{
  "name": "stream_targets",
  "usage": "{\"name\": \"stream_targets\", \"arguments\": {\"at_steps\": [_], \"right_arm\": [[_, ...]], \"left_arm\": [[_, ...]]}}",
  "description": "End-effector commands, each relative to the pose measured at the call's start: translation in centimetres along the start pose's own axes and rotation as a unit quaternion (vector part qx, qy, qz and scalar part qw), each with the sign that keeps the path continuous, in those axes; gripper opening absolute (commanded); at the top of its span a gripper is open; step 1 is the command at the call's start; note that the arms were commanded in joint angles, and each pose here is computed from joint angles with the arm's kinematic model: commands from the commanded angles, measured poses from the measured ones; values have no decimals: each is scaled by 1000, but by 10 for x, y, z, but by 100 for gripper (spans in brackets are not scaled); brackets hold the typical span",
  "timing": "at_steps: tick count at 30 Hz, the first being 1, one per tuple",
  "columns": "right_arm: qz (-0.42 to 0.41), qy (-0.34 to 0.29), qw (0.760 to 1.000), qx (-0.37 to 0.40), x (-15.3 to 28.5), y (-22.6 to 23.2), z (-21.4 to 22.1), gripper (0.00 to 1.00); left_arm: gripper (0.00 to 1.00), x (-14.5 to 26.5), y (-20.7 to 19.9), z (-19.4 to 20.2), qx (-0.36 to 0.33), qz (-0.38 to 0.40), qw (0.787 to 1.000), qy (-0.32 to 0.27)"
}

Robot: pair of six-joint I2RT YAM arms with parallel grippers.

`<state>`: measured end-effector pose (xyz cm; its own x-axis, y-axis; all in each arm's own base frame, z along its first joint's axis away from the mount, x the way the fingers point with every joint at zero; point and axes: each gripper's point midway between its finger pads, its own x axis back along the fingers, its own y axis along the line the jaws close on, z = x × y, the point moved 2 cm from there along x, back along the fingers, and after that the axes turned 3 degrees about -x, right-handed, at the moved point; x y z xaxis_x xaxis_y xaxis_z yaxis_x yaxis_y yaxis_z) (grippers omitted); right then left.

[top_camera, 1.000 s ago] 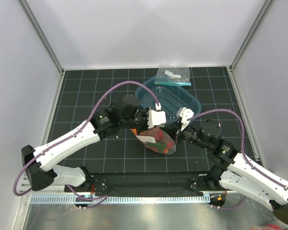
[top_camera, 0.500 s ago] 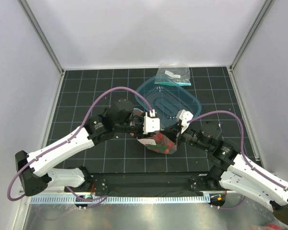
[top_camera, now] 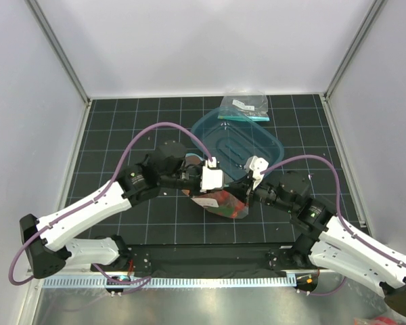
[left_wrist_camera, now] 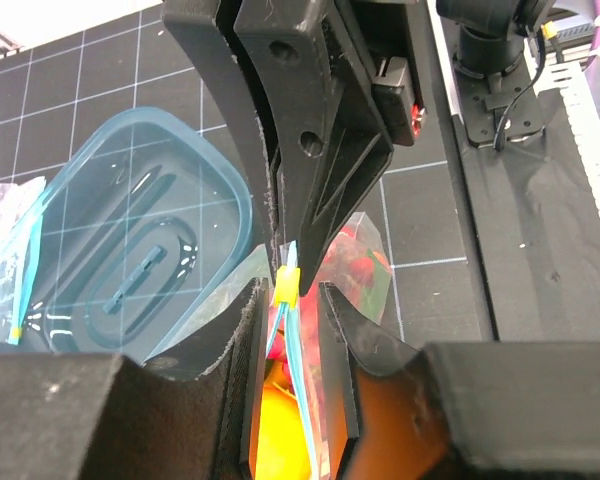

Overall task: Place the food in the zip-top bag and seal the zipper
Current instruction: Zip the zipper food storage bag at the center of the board.

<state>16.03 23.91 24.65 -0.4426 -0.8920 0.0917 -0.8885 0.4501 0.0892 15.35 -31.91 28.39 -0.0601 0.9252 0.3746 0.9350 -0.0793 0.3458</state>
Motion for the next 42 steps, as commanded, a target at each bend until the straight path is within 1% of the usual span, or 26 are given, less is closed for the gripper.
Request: {"name": "stream_targets", "arguments": {"at_steps": [1, 5, 6, 7, 8, 13, 14, 16, 19, 23, 26, 27, 28, 29, 30, 33, 41, 42], "right_arm": [[-10, -37, 999, 13, 0, 4, -18, 1], [-12, -38, 999, 14, 0, 5, -20, 1], [-13, -39, 999, 15, 0, 5, -21, 1], [-12, -38, 999, 14, 0, 5, -20, 1], [-13, -39, 999, 15, 0, 5, -21, 1], [-1, -50, 999, 15, 5, 3, -23, 1], [4, -58, 998, 17, 9, 2, -26, 1], [10, -67, 998, 17, 12, 1, -25, 1], [48, -96, 994, 17, 23, -8, -33, 1], [83, -111, 990, 14, 30, -17, -34, 1], [77, -116, 990, 16, 31, -15, -35, 1], [63, -113, 991, 19, 30, -11, -34, 3], [57, -110, 992, 20, 28, -10, -32, 19], [52, -107, 993, 20, 27, -8, -31, 26], [41, -102, 994, 21, 24, -6, -31, 31], [27, -88, 996, 21, 17, -3, -30, 31], [6, -72, 997, 18, 5, 1, -31, 32], [3, -74, 997, 19, 5, 2, -33, 27]], "left_arm": [[29, -2, 4, -14, -13, 0, 1000, -29], [27, -6, 5, -13, -6, 2, 1000, -25], [21, -6, 5, -13, -6, 1, 1000, -26], [19, -6, 5, -13, -6, 2, 1000, -25], [13, -6, 6, -12, -6, -1, 1000, -23], [1, -5, 10, -7, -11, -17, 1000, -11], [0, -4, 12, -8, -11, -22, 1000, -10], [0, -3, 16, -7, -6, -36, 999, -5], [0, -4, 22, -1, 0, -53, 999, 9], [0, -5, 26, 6, 5, -65, 998, 25], [0, -7, 27, 6, 8, -62, 998, 26], [0, -7, 26, 6, 8, -60, 998, 26], [0, -7, 25, 5, 8, -56, 998, 23], [0, -7, 25, 5, 8, -55, 998, 22], [0, -7, 24, 4, 6, -54, 998, 20], [0, -8, 23, 3, 6, -50, 999, 18], [0, -7, 17, -3, 3, -32, 999, 4], [0, -7, 15, -4, 3, -26, 1000, 1]]}}
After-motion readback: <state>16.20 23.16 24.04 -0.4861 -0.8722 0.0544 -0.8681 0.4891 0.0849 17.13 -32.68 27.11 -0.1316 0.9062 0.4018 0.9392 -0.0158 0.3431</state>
